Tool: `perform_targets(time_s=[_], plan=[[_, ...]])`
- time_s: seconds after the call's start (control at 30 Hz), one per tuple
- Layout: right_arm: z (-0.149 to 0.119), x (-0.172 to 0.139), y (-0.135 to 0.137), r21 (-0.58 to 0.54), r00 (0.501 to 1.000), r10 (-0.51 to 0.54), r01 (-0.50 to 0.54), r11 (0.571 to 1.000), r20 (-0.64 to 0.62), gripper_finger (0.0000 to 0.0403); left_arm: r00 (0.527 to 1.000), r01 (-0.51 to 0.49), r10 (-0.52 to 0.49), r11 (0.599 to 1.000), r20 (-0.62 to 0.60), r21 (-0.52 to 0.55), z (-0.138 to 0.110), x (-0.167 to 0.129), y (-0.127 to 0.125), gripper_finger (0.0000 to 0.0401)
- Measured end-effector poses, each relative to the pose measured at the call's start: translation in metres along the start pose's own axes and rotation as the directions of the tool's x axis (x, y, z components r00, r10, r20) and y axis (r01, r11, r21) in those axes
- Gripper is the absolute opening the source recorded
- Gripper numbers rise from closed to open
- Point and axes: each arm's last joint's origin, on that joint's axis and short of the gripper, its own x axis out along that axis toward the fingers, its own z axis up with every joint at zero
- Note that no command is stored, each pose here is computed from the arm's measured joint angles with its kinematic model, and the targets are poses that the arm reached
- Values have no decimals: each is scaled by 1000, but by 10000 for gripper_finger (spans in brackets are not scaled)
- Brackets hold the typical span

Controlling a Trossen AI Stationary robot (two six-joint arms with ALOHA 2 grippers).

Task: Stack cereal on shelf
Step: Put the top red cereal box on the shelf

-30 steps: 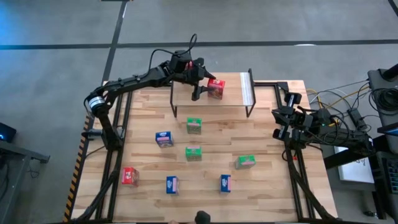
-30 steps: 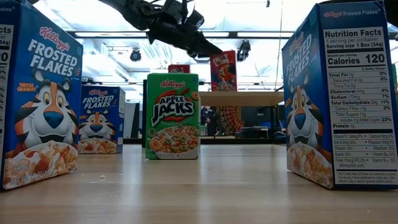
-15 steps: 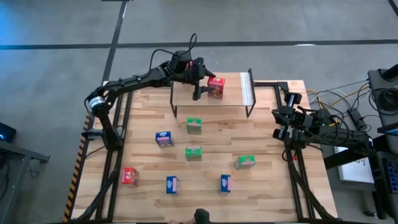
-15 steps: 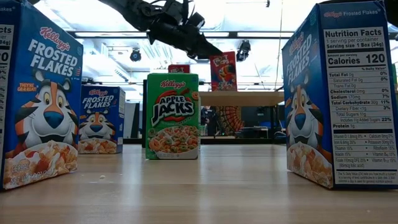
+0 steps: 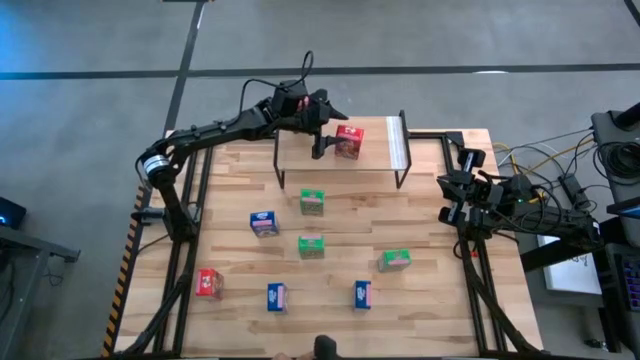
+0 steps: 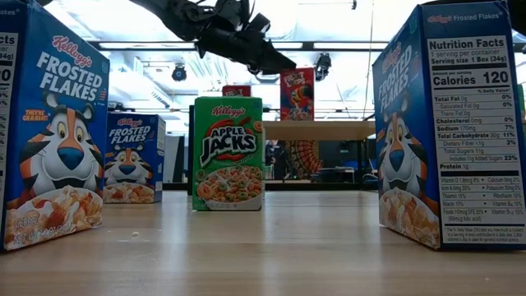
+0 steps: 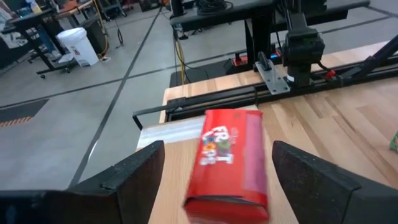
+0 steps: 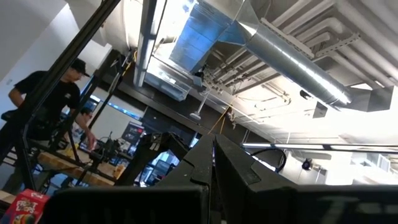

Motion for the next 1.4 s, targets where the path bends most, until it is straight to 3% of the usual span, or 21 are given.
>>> perform_targets(time_s=[0.43, 0.9, 1.4], plan=[[0, 0, 0, 0, 1000, 0, 0, 1000, 0, 9, 999, 21, -21, 1000, -41, 3, -13, 10, -1, 299], [0, 0, 0, -9, 1000, 0, 0, 1000, 0, 9, 997, 39, -39, 999, -64, -8, -15, 11, -5, 201], [0, 0, 0, -9, 1000, 0, 0, 1000, 0, 9, 992, 122, -123, 992, -5, -28, 1, -1, -11, 171]])
